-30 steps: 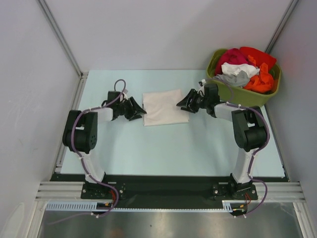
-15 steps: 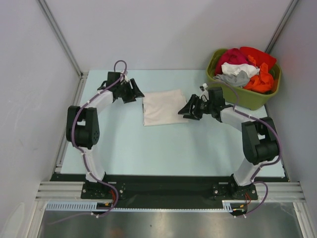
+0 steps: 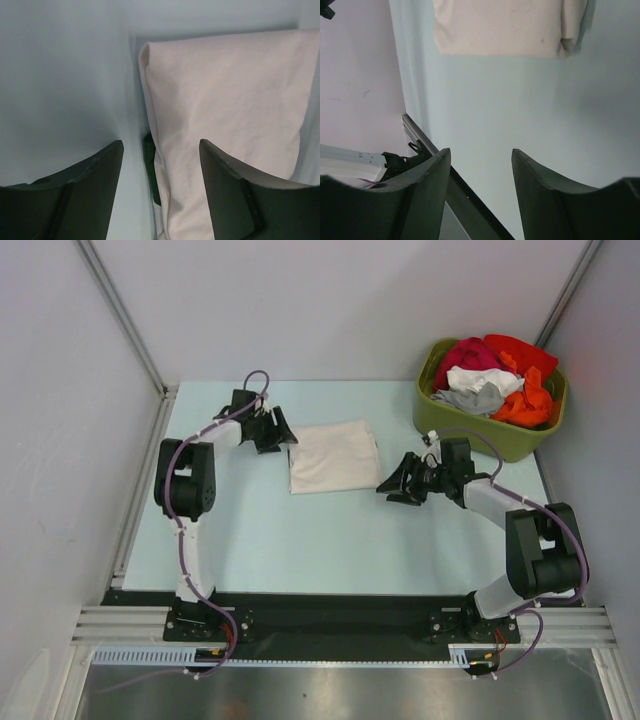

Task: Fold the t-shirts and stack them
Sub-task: Neatly place the folded tshirt to the corner

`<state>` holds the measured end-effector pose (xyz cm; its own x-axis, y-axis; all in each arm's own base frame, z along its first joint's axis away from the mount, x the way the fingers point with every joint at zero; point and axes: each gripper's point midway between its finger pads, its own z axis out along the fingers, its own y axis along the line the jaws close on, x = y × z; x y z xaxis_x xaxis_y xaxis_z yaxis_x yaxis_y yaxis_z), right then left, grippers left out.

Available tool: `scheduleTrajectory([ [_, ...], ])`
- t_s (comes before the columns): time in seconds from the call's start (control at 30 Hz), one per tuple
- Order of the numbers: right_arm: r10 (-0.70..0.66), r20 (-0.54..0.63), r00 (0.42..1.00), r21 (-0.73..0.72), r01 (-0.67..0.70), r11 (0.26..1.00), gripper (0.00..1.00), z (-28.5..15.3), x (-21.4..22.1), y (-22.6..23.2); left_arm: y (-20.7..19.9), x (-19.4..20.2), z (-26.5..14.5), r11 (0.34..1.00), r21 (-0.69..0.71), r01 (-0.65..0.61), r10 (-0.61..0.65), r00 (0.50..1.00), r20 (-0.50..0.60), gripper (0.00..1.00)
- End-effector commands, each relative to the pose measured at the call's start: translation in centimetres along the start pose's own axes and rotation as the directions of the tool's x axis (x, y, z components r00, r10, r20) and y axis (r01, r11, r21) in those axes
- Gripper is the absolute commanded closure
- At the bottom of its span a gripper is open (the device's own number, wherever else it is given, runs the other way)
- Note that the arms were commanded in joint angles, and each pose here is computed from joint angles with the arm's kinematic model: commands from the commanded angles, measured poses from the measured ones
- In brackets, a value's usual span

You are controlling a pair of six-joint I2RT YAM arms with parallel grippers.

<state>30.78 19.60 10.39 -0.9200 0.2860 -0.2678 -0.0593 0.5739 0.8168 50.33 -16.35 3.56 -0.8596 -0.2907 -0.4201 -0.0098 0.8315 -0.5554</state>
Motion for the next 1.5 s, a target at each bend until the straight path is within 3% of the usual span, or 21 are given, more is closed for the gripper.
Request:
scheduleTrajectory([
  [0.0,-0.051,0.013,0.999,-0.048,0.051,0.998,0.42,-0.8,-0.2,1.1,0.2,4.2,1.2,1.000,-0.014,0.027,-0.029,0.995,-0.099,0.31],
  [0.27,-0.041,0.027,0.999,-0.080,0.043,0.996,0.43,-0.4,-0.7,1.3,0.8,7.0,1.7,0.992,-0.020,0.121,-0.123,0.980,-0.154,0.35],
  [0.37,-0.045,0.031,0.999,-0.082,0.048,0.996,0.43,-0.5,-0.8,1.4,0.8,7.2,2.0,0.992,-0.013,0.128,-0.128,0.979,-0.161,0.43],
  [0.6,-0.057,0.031,0.998,-0.076,0.059,0.995,0.43,-1.1,-0.7,1.7,2.6,5.4,1.9,0.993,-0.086,0.082,-0.093,0.985,-0.144,1.00],
  [0.83,-0.077,0.002,0.997,-0.049,0.077,0.996,0.43,-2.3,0.3,2.3,4.8,0.8,-2.2,0.975,-0.222,-0.029,0.013,0.997,-0.074,1.00],
  [1.03,-0.044,-0.038,0.998,-0.018,0.043,0.999,0.43,-2.9,2.3,1.3,5.4,-7.1,-6.2,0.936,-0.339,-0.099,0.119,0.992,0.038,1.00],
  [1.07,-0.034,-0.043,0.999,-0.018,0.033,0.999,0.43,-2.9,2.5,1.2,5.0,-9.9,-7.3,0.931,-0.348,-0.110,0.149,0.985,0.089,1.00],
  [1.1,-0.022,-0.048,0.999,-0.015,0.021,1.000,0.43,-3.0,2.8,1.1,5.7,-10.1,-7.8,0.923,-0.371,-0.103,0.138,0.988,0.069,1.00],
  [1.27,0.014,-0.070,0.997,0.006,-0.014,1.000,0.43,-3.1,3.7,0.6,10.2,-14.2,-10.0,0.831,-0.549,-0.087,0.194,0.971,0.141,1.00],
  [1.47,0.039,-0.090,0.995,0.058,-0.034,0.998,0.43,-3.2,4.1,-0.2,13.1,-19.5,-11.5,0.749,-0.660,-0.067,0.298,0.923,0.245,1.00],
])
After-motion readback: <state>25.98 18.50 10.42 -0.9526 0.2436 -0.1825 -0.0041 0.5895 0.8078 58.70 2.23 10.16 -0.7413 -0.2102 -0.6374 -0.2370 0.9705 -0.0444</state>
